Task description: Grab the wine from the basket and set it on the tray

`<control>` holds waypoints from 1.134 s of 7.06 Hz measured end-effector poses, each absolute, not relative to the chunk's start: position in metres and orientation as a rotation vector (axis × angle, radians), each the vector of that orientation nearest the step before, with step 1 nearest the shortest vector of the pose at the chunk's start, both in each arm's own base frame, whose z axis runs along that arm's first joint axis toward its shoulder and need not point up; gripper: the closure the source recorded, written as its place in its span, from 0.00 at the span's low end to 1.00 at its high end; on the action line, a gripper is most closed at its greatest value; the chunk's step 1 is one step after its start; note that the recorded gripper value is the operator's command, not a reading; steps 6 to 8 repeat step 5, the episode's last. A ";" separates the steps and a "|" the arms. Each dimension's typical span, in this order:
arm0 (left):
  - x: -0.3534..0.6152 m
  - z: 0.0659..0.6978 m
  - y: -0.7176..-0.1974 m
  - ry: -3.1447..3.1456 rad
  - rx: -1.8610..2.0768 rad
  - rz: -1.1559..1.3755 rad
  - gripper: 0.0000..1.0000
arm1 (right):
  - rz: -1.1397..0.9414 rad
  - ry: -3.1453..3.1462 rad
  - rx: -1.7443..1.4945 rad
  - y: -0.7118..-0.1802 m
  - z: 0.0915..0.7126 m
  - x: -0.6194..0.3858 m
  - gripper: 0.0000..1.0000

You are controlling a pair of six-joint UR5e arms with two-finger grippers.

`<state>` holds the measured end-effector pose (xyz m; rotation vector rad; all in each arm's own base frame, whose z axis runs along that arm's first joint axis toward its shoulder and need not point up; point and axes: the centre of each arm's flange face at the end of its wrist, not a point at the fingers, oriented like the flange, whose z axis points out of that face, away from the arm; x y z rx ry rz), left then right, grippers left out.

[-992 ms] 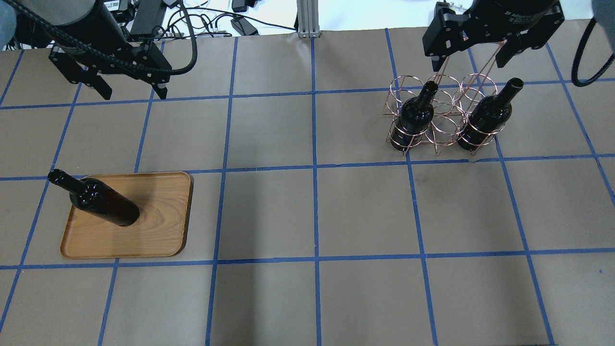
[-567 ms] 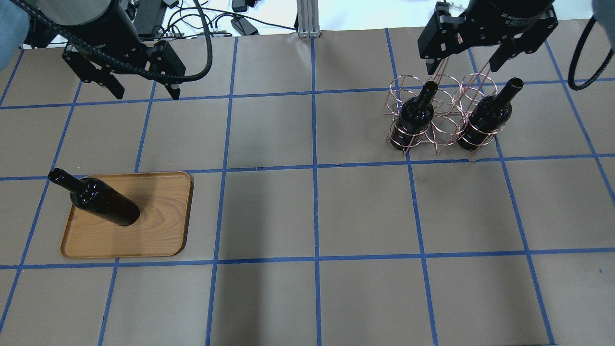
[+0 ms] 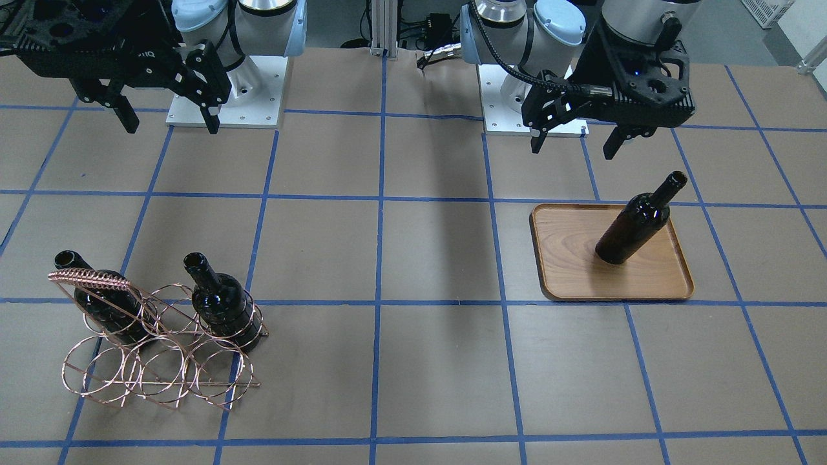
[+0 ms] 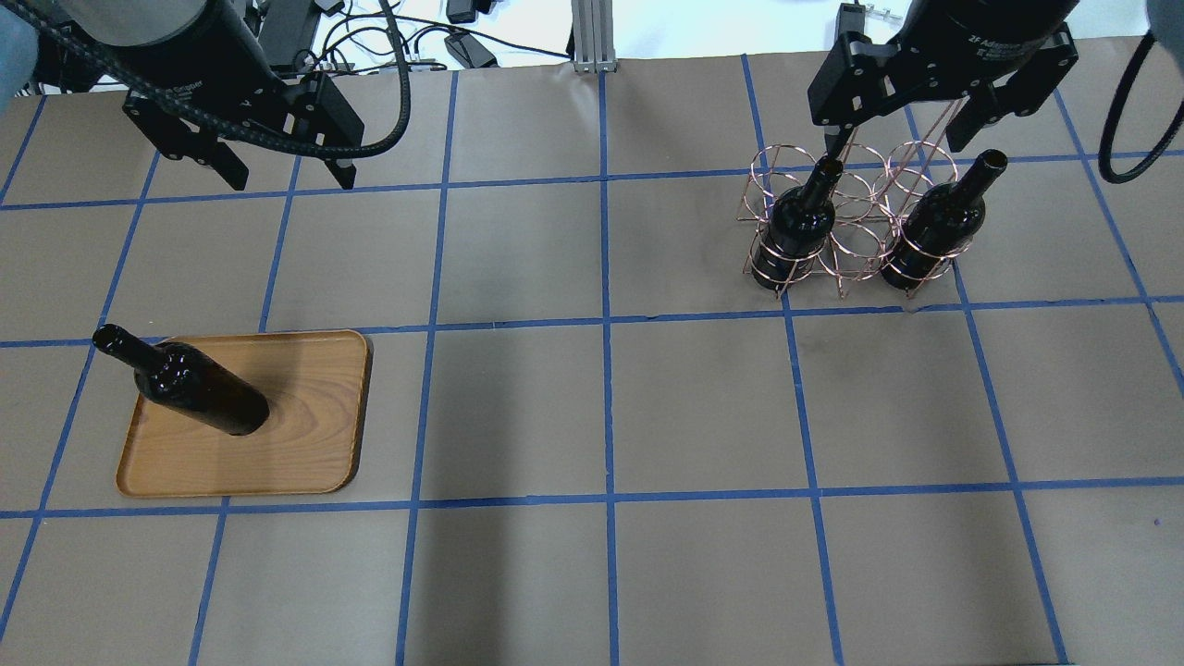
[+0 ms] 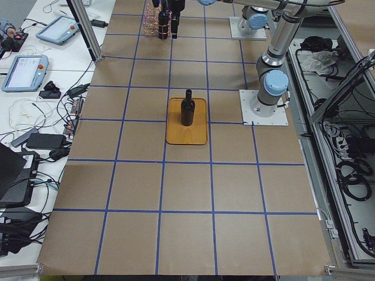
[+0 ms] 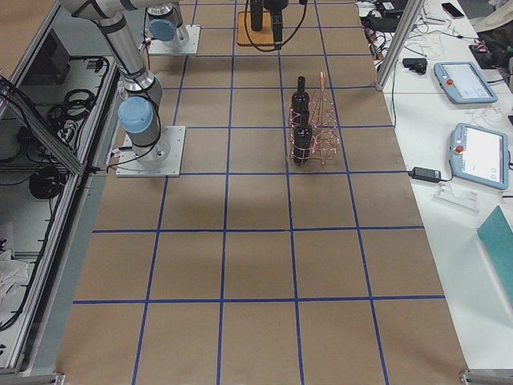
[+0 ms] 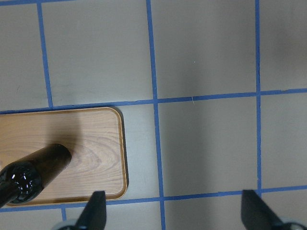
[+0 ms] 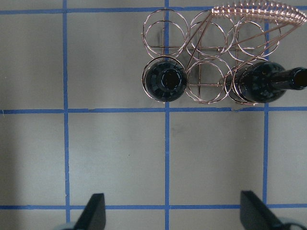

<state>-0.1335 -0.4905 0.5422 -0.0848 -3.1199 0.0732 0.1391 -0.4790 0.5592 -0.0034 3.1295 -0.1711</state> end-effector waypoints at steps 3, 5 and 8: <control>-0.133 0.541 -0.486 -3.121 -0.083 0.056 0.00 | -0.179 3.127 0.002 -0.480 0.559 0.138 0.00; -0.132 0.542 -0.484 -3.123 -0.080 0.048 0.00 | -0.194 3.120 0.001 -0.481 0.560 0.139 0.00; -0.132 0.542 -0.484 -3.123 -0.080 0.048 0.00 | -0.194 3.120 0.001 -0.481 0.560 0.139 0.00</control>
